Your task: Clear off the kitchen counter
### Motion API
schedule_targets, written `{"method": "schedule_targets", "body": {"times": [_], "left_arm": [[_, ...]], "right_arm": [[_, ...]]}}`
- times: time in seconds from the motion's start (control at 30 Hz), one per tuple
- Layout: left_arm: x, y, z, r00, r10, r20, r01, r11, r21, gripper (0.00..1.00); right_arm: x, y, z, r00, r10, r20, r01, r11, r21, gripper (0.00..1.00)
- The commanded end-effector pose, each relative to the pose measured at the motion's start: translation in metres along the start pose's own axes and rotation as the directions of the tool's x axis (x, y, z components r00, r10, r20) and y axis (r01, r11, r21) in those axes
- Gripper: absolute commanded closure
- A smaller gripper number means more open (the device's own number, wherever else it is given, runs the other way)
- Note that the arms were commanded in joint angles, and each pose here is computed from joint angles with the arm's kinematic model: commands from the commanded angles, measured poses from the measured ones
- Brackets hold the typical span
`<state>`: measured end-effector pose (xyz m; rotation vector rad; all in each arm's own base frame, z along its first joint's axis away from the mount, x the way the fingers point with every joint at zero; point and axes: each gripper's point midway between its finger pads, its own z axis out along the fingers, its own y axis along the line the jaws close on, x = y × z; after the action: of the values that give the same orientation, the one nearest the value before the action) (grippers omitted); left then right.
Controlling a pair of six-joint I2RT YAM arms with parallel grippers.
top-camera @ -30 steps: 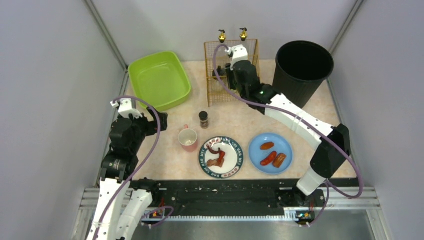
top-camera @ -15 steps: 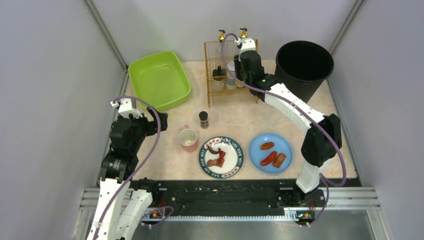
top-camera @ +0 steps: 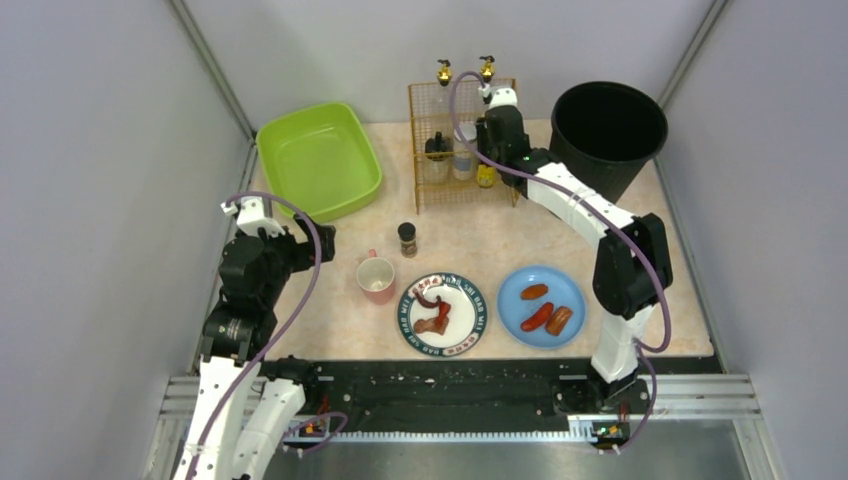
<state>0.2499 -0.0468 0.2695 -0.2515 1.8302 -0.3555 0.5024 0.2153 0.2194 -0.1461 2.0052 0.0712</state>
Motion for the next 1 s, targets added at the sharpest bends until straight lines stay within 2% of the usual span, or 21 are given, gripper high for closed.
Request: {"method": "schedule_targets", "body": {"times": [0.0, 0.2, 0.3, 0.33, 0.37, 0.43, 0.47, 0.57, 0.67, 0.8, 0.97], "left_arm": [[-0.009, -0.003, 0.001, 0.999, -0.002, 0.032, 0.001, 1.0, 0.013, 0.01], [-0.009, -0.003, 0.001, 0.999, -0.002, 0.034, 0.001, 1.0, 0.01, 0.01], [-0.009, -0.002, 0.0, 0.999, -0.001, 0.035, 0.0, 1.0, 0.008, 0.01], [-0.009, -0.002, 0.0, 0.999, -0.002, 0.034, 0.002, 1.0, 0.007, 0.01], [-0.009, -0.002, 0.0, 0.999, -0.002, 0.033, 0.001, 1.0, 0.007, 0.01], [-0.009, -0.002, 0.0, 0.999, -0.002, 0.035, 0.001, 1.0, 0.009, 0.01], [-0.008, -0.002, 0.0, 0.999, -0.002, 0.033, 0.001, 1.0, 0.008, 0.01], [-0.009, -0.002, 0.0, 0.999, -0.002, 0.034, 0.002, 1.0, 0.009, 0.01], [-0.009, -0.003, 0.0, 0.999, 0.0, 0.033, 0.0, 1.0, 0.012, 0.01], [-0.009, -0.002, -0.001, 0.999, 0.0, 0.038, 0.0, 1.0, 0.009, 0.01], [-0.009, -0.002, 0.0, 0.999, 0.0, 0.037, 0.0, 1.0, 0.005, 0.01]], "right_arm": [[-0.016, -0.001, 0.012, 0.996, 0.062, 0.07, -0.062, 0.998, -0.011, 1.0], [0.001, -0.003, 0.02, 0.997, 0.066, 0.027, -0.066, 0.998, -0.005, 1.0], [0.006, -0.005, 0.021, 0.998, 0.065, 0.014, -0.065, 0.998, -0.001, 0.97], [0.007, -0.005, 0.021, 0.998, 0.065, 0.01, -0.065, 0.998, -0.002, 0.93], [0.008, -0.005, 0.021, 0.998, 0.065, 0.009, -0.065, 0.998, -0.002, 0.83], [0.006, -0.006, 0.018, 0.998, 0.066, 0.01, -0.066, 0.998, -0.002, 0.58], [0.004, -0.005, 0.016, 0.998, 0.067, 0.014, -0.067, 0.998, -0.004, 0.49], [-0.008, -0.007, 0.006, 0.997, 0.073, 0.038, -0.072, 0.997, -0.01, 0.34], [-0.019, -0.007, -0.006, 0.995, 0.07, 0.064, -0.069, 0.997, -0.024, 0.29], [-0.031, -0.004, -0.027, 0.993, 0.065, 0.096, -0.061, 0.997, -0.045, 0.27], [-0.039, 0.028, -0.072, 0.989, 0.012, 0.148, 0.005, 0.993, -0.114, 0.27]]}}
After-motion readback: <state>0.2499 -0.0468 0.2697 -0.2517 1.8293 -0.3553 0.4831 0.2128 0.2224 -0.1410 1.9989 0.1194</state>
